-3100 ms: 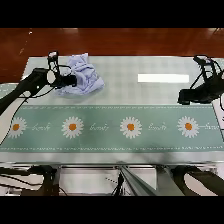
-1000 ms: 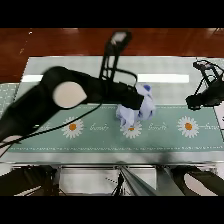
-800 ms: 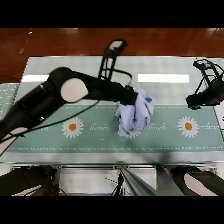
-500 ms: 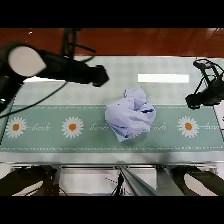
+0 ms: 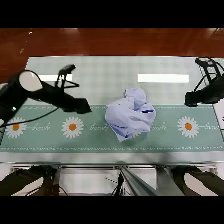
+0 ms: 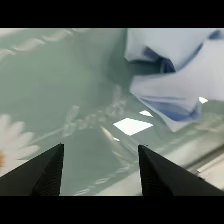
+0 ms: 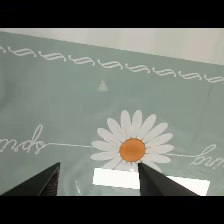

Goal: Fold the shirts.

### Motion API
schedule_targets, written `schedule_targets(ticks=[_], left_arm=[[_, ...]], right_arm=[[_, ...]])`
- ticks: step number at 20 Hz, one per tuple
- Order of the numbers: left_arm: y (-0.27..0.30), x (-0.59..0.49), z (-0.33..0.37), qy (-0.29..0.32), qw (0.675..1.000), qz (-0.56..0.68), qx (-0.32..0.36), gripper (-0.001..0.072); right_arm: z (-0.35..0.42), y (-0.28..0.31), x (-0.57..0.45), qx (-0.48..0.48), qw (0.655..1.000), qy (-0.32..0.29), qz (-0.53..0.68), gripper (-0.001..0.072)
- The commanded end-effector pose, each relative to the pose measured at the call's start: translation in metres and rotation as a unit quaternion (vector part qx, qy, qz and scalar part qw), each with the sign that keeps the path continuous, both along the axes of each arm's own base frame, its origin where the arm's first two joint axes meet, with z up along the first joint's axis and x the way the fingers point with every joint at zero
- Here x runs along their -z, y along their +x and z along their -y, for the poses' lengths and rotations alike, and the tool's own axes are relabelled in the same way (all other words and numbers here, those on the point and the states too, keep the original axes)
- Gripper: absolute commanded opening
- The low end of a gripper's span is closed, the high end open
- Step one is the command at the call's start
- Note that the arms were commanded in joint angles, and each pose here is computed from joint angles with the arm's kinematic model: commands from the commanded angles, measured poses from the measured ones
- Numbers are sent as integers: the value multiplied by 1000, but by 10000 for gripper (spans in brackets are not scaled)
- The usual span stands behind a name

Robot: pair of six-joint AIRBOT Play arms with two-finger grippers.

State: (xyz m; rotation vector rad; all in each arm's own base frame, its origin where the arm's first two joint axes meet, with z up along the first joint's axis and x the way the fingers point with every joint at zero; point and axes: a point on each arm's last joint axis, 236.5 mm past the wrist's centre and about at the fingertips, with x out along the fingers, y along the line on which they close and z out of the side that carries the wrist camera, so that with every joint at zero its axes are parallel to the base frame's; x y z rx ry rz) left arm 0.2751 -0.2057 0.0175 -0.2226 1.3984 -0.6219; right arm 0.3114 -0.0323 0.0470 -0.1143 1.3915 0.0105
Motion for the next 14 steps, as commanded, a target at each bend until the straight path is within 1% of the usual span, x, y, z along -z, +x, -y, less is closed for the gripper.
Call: schedule_targets(ticks=[1,2,4,5,6,7,9,14], left_arm=[[-21,24,38,-133,990,-35,-19,570],[-21,33,40,-144,988,-39,-33,570],[-19,57,40,-142,987,-55,-56,569],[-18,63,43,-147,986,-62,-54,569],[-14,66,50,-166,982,-67,-58,569],[-10,67,57,-188,978,-71,-61,568],[-2,70,70,-227,967,-82,-76,568],[11,79,103,-294,945,-98,-102,562]], right_arm=[[-7,14,-5,32,994,95,38,569],[-6,17,-8,45,990,124,51,568],[0,25,-17,75,978,175,79,568],[3,28,-22,87,973,196,91,569],[7,29,-25,96,968,210,98,586],[9,29,-26,104,965,220,100,601],[14,25,-22,113,963,228,88,602],[8,17,-4,113,962,246,42,601]])
